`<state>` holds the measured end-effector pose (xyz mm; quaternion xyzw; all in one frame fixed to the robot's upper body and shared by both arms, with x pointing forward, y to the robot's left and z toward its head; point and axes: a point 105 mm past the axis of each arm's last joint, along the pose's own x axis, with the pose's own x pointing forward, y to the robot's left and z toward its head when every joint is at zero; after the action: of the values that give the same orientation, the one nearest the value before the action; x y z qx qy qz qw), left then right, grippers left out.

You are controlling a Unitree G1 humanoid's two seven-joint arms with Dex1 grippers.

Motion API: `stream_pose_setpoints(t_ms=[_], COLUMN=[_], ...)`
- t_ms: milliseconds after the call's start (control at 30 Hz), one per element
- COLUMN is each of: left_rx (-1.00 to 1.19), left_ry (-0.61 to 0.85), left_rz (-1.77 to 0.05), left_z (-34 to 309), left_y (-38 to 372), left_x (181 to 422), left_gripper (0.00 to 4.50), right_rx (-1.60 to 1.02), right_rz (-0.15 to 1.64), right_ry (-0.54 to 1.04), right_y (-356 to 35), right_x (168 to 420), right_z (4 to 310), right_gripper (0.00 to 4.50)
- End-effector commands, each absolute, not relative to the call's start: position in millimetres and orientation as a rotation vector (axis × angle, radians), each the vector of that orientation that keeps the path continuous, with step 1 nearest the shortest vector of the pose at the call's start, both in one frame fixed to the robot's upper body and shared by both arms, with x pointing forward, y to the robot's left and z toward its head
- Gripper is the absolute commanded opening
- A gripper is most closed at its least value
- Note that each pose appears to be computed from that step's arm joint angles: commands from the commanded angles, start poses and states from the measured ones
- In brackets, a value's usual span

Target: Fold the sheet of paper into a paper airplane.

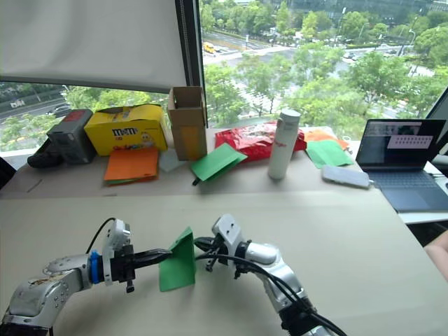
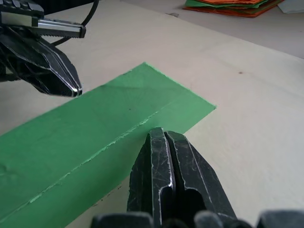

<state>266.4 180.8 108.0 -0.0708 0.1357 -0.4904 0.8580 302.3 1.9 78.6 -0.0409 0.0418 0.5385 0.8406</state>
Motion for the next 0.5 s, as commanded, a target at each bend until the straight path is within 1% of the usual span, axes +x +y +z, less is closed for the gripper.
stream_pose_setpoints(t_ms=[33, 100, 200, 400, 500], left_rx=[-0.164, -0.160, -0.121, -0.052, -0.057], left_ry=[0.195, 0.194, 0.233, 0.276, 0.273], left_rz=[-0.938, -0.908, -0.894, -0.944, -0.959], left_z=[125, 124, 113, 88, 84], left_y=[187, 186, 181, 160, 153], left_x=[288, 296, 302, 304, 303], left_gripper=[0.00, 0.00, 0.00, 0.00, 0.00], right_rx=[-0.097, -0.096, -0.095, -0.094, -0.093], right_rz=[1.128, 1.125, 1.116, 1.117, 1.124], right_ry=[0.015, 0.015, 0.011, 0.004, -0.004], right_y=[0, 0, -1, 2, 6], right_x=[305, 305, 306, 305, 304], right_z=[93, 93, 94, 97, 100], right_gripper=[0.04, 0.04, 0.04, 0.04, 0.04])
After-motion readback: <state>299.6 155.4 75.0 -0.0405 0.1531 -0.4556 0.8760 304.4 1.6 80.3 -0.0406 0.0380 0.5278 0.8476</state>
